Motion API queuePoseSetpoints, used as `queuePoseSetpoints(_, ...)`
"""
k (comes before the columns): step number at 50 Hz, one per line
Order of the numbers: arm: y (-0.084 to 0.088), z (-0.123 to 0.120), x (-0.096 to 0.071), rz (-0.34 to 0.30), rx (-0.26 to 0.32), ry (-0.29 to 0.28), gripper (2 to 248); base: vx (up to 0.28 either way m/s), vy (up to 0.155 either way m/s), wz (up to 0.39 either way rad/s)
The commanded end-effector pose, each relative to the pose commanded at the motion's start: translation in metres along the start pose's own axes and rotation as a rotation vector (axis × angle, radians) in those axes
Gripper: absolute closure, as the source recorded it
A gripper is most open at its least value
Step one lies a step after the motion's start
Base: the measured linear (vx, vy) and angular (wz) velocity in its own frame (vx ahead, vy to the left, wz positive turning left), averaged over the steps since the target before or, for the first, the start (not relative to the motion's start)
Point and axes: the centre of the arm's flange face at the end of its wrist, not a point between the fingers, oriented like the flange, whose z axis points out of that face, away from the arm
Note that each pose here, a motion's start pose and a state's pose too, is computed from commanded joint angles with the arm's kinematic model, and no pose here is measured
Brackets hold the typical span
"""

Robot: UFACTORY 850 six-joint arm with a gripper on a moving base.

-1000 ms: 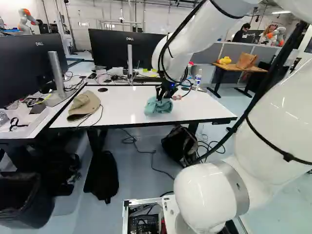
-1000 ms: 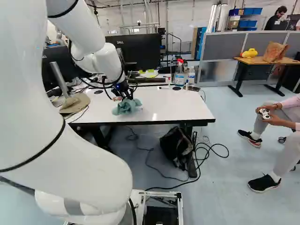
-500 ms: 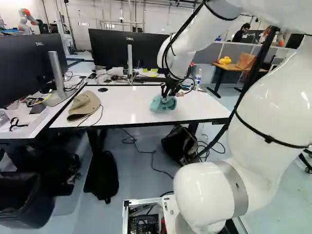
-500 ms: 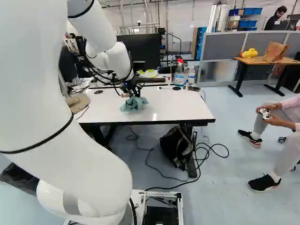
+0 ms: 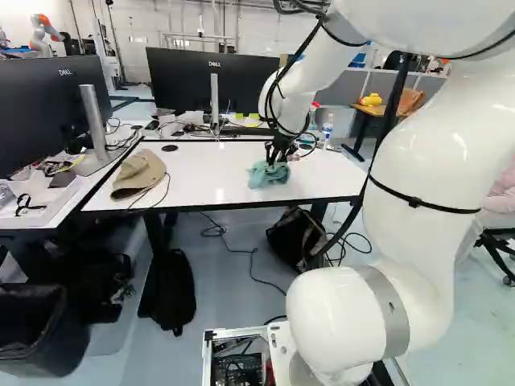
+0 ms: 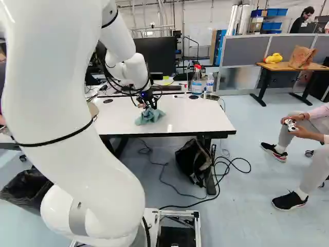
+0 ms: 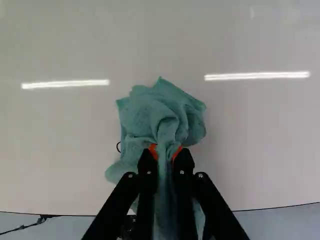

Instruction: Clean the table with the green towel

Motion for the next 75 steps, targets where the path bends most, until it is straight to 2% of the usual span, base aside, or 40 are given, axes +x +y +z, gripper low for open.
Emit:
queuePoseSetpoints(21,0.0,0.031,-0.001,0.001,-0.002,-0.054,204,0.0,0.0,0.0)
queuePoseSetpoints(45,0.001,0.03,-0.001,0.002,-0.002,-0.054,204,0.0,0.0,0.0)
queuePoseSetpoints(61,0.025,0.029,-0.002,0.046,-0.019,-0.054,204,0.0,0.0,0.0)
queuePoseSetpoints(68,0.034,0.032,0.006,0.062,-0.026,-0.05,204,0.0,0.0,0.0)
queuePoseSetpoints(75,0.036,0.037,0.017,0.064,-0.027,-0.044,204,0.0,0.0,0.0)
